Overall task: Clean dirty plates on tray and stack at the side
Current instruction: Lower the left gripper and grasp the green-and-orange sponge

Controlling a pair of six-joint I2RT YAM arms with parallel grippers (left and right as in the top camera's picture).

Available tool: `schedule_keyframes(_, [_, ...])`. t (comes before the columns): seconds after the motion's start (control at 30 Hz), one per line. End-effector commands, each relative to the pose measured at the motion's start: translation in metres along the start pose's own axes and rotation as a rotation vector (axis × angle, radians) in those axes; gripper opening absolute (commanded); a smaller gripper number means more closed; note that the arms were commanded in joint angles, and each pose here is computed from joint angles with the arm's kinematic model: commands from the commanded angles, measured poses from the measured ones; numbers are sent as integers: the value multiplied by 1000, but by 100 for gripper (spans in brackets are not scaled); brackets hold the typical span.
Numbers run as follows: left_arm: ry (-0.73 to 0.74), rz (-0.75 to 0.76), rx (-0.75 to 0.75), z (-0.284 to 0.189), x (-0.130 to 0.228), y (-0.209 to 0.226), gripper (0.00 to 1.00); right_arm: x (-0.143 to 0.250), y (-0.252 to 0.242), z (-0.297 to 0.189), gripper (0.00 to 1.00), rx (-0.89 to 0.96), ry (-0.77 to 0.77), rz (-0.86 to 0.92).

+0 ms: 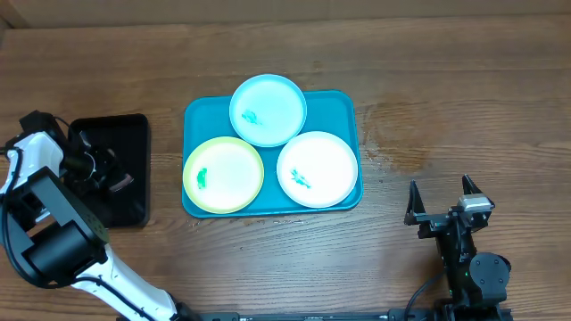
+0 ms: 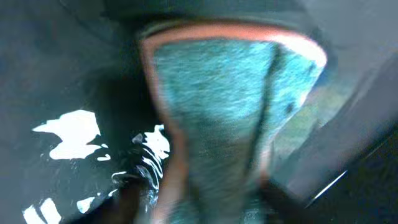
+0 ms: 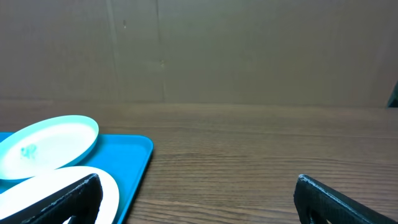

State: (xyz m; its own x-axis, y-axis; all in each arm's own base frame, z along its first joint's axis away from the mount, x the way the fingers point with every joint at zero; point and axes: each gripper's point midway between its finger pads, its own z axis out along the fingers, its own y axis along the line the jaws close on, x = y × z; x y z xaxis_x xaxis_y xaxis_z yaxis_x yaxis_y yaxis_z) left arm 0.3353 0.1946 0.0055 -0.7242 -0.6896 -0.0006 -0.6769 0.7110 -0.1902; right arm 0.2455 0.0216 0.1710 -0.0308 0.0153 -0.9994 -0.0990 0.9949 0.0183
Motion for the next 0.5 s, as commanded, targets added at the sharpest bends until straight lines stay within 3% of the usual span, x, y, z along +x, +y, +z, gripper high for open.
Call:
schedule_keyframes(0.0, [13,22,9,11,-2,-1,16,1,1,0,100,-3,-5,-1])
schedule_keyframes(0.07, [7,23,9,11,-4,-2,5,1,1,0,100,-3,-5,-1])
schedule_keyframes(0.13, [1,24,10,11,-5,-2,5,1,1,0,100,-3,-5,-1])
schedule_keyframes(0.17, [-3,25,11,11,-6,-2,13,1,1,0,100,-3,-5,-1])
schedule_keyframes(0.2, [-10,27,11,11,-8,-2,41,1,1,0,100,-3,-5,-1])
schedule_keyframes(0.23, [-18,28,13,11,-10,-3,75,1,1,0,100,-3,-5,-1])
schedule_keyframes(0.27, [-27,30,13,11,-12,-3,100,2,1,0,100,-3,-5,-1])
schedule_keyframes(0.47, [-86,41,15,10,-26,-4,100,2,1,0,100,-3,-5,-1])
